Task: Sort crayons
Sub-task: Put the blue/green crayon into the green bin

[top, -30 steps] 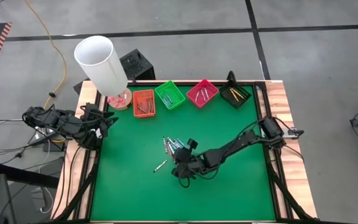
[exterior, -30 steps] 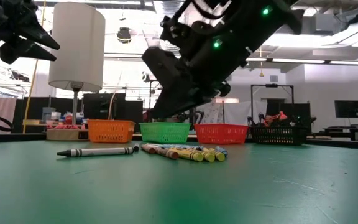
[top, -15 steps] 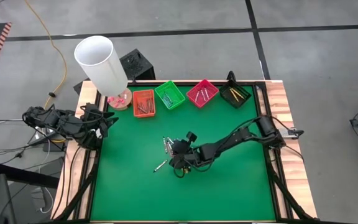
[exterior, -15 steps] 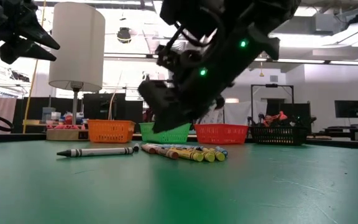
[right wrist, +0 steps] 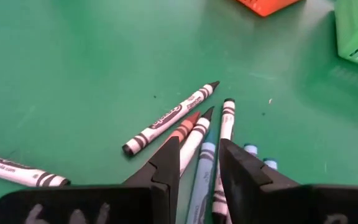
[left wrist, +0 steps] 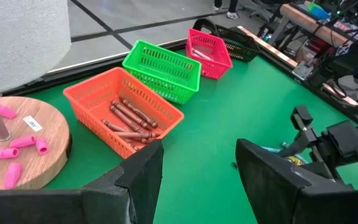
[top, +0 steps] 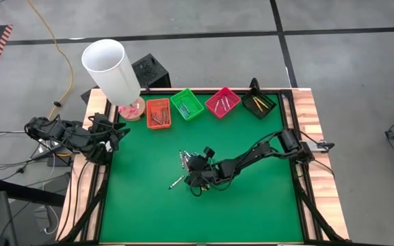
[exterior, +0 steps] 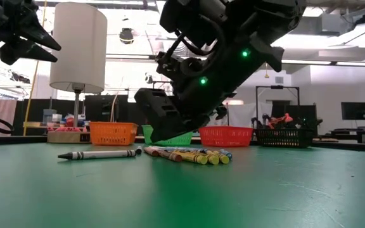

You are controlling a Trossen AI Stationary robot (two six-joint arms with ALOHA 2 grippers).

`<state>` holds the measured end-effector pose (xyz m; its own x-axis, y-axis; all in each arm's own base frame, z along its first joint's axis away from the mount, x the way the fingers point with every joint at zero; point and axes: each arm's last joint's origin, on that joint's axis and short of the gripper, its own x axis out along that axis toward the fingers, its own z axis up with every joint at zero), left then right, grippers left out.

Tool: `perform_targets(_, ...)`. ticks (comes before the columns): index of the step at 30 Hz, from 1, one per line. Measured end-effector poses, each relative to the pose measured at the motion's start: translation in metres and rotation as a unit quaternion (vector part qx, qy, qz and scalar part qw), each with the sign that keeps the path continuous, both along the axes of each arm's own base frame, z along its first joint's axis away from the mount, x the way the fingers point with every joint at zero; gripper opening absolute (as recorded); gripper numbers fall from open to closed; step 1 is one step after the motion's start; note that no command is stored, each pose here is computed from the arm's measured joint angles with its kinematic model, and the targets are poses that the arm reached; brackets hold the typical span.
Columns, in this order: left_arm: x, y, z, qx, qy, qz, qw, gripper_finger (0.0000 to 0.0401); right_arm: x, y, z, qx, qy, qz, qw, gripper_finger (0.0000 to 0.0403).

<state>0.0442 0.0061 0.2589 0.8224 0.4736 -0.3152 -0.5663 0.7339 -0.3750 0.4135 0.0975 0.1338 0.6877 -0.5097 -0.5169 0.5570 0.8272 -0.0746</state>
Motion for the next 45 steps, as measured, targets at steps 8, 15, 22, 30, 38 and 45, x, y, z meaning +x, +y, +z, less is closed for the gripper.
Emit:
perform_targets(8, 0.000, 0.000, 0.000, 0.000, 0.000, 0.000, 1.000, 0.0192, -0.001, 0.002, -0.001, 0.011, 0.001, -0.001, 1.000, 0.0107)
perform_targets(15, 0.000, 0.000, 0.000, 0.000, 0.000, 0.000, 1.000, 0.0192, -0.007, 0.003, -0.007, 0.016, 0.011, -0.007, 1.000, 0.0107)
perform_targets(22, 0.000, 0.000, 0.000, 0.000, 0.000, 0.000, 1.000, 0.0192, -0.010, 0.004, -0.011, 0.015, 0.015, -0.007, 1.000, 0.0107)
perform_targets(30, 0.000, 0.000, 0.000, -0.001, 0.000, 0.001, 1.000, 0.0192, -0.009, 0.001, -0.011, 0.006, 0.023, -0.003, 1.000, 0.0107)
perform_targets(38, 0.000, 0.000, 0.000, -0.001, 0.000, 0.000, 1.000, 0.0192, -0.013, 0.000, -0.014, 0.019, 0.046, -0.005, 0.999, 0.0107)
perform_targets(45, 0.000, 0.000, 0.000, -0.001, 0.000, 0.000, 1.000, 0.0192, -0.015, 0.003, -0.015, 0.021, 0.051, -0.003, 0.998, 0.0107)
